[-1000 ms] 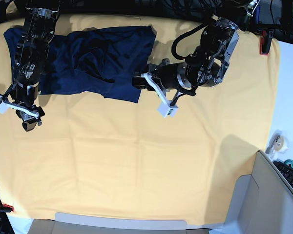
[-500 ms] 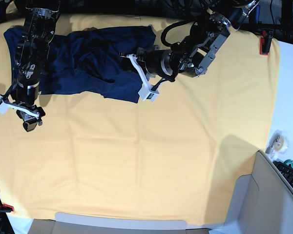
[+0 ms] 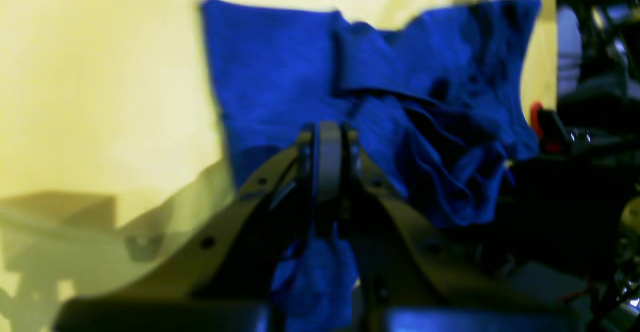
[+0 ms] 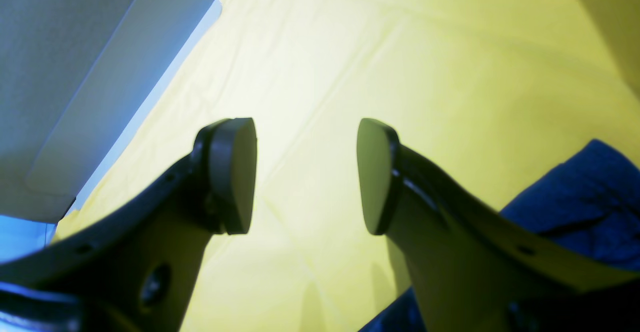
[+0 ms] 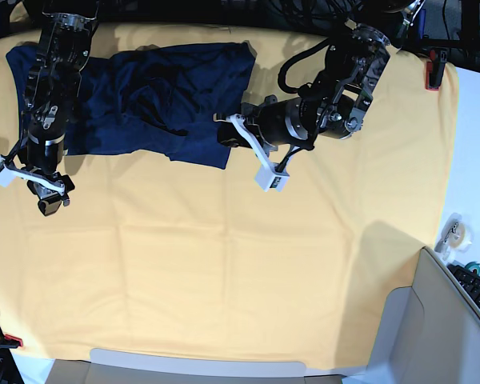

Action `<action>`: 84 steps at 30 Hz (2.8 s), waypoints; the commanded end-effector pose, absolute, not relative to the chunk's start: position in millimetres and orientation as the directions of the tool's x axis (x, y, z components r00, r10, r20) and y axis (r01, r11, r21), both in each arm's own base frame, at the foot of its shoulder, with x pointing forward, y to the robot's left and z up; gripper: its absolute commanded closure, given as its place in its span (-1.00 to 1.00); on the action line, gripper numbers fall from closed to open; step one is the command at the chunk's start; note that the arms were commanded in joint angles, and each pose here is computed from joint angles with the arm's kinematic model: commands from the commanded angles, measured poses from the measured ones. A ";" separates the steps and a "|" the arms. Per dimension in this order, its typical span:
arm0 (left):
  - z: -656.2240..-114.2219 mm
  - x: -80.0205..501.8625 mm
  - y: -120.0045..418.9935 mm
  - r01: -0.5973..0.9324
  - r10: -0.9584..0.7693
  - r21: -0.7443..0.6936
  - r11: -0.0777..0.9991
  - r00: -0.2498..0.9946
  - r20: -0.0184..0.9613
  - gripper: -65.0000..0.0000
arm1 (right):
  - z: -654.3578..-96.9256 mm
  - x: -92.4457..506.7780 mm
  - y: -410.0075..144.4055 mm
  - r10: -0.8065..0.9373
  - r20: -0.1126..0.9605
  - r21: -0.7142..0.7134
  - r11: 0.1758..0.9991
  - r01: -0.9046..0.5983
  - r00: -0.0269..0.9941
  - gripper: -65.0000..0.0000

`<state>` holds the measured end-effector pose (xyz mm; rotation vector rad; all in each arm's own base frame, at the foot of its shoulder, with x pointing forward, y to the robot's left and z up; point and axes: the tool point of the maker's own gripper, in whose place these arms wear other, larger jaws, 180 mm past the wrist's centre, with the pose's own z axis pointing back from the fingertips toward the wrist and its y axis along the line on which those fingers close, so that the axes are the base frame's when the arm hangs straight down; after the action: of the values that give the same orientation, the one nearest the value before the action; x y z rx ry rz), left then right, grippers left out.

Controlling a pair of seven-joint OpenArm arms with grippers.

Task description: Fold the T-shirt properly

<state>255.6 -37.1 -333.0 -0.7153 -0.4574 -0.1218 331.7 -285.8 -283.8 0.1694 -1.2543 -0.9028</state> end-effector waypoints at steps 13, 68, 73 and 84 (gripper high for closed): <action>-375.7 219.5 -54.9 0.328 -0.123 -0.517 0.791 0.912 0.392 1.00 | -265.6 337.0 -290.7 -0.639 0.769 0.570 0.676 0.467 -0.014 0.02; -326.5 214.3 -91.2 0.510 -0.204 -0.490 0.707 0.811 0.549 0.99 | -265.2 337.2 -290.9 -0.640 0.768 0.572 0.674 0.467 -0.017 0.02; -344.0 216.8 -100.2 0.482 -0.207 -0.491 0.725 0.834 0.512 0.99 | -265.2 337.2 -290.9 -0.640 0.768 0.572 0.674 0.467 -0.017 0.02; -337.8 181.4 -142.7 0.610 -0.342 -0.490 0.623 0.776 0.531 0.99 | -265.4 337.2 -290.5 -0.641 0.767 0.573 0.673 0.467 -0.017 0.02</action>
<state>178.7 -138.7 -346.4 -0.6895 -0.3906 -0.5554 332.1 -286.5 -282.7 0.1680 -1.2595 -0.9035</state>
